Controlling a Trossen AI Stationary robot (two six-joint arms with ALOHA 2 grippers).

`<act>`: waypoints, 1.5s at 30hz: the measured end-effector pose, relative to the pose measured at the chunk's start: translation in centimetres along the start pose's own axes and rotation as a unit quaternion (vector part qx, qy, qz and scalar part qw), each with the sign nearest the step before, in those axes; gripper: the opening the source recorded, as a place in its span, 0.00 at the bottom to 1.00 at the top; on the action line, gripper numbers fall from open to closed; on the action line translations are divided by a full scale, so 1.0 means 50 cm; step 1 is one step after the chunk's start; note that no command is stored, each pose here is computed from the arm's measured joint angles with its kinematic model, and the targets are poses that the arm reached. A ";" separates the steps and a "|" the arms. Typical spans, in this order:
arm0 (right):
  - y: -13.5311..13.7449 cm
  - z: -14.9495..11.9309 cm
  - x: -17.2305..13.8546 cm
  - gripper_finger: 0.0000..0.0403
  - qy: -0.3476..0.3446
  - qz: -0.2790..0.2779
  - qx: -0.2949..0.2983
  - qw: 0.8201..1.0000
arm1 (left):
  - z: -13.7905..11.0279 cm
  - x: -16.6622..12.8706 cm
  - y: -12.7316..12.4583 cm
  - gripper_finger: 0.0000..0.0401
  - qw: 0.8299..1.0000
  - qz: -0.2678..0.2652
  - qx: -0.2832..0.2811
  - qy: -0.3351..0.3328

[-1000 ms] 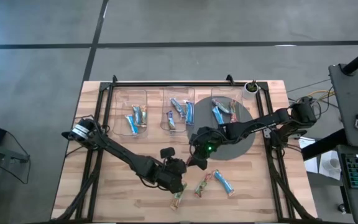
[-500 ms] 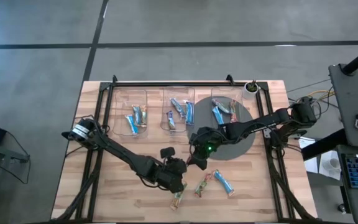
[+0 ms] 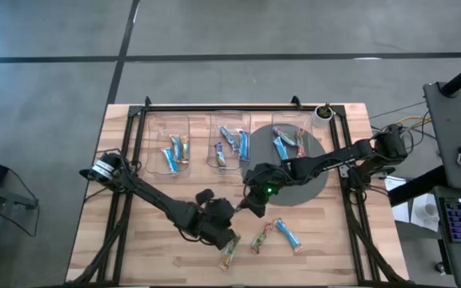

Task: Pick and place Granola Bars by type
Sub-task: Put the red granola bar into the right transparent container

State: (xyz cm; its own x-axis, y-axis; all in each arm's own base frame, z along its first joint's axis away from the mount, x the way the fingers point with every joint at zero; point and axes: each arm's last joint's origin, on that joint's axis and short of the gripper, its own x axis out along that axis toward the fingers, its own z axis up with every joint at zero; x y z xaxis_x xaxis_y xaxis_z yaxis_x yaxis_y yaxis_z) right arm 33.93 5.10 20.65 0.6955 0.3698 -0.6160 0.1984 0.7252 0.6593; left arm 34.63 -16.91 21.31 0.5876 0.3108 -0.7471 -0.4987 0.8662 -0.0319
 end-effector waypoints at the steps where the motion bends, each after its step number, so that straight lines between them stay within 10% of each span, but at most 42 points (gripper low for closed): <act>1: 0.000 0.000 -0.001 0.16 -0.001 -0.004 0.000 1.000 | -0.009 -0.004 0.003 0.34 1.000 0.011 -0.011 0.014; 10: 0.004 0.000 -0.088 0.16 -0.101 -0.173 -0.022 0.979 | -0.140 -0.062 0.011 0.37 0.985 0.104 -0.118 0.073; 19: 0.013 -0.049 -0.283 0.16 -0.262 -0.390 0.040 0.882 | -0.248 -0.090 -0.006 0.37 0.967 0.070 -0.239 0.062; 28: -0.060 -0.086 -0.357 0.16 -0.257 -0.519 0.170 0.798 | -0.256 -0.087 0.002 0.37 0.973 0.078 -0.208 0.061; 38: -0.155 -0.024 -0.345 0.16 -0.280 -0.550 0.184 0.765 | -0.259 -0.082 0.006 0.37 0.975 0.081 -0.199 0.062; 45: -0.189 -0.015 -0.330 0.27 -0.258 -0.510 0.195 0.797 | -0.258 -0.082 0.004 0.37 0.973 0.077 -0.208 0.061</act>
State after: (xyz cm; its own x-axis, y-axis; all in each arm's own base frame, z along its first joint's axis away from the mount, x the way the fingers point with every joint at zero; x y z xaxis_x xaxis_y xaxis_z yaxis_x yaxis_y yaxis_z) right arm 20.05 -7.42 24.27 0.2068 -0.6569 -0.7251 0.9720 0.2227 0.0755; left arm 23.90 -23.09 15.80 0.4183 0.3532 -0.8369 -0.8045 0.5718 -0.1608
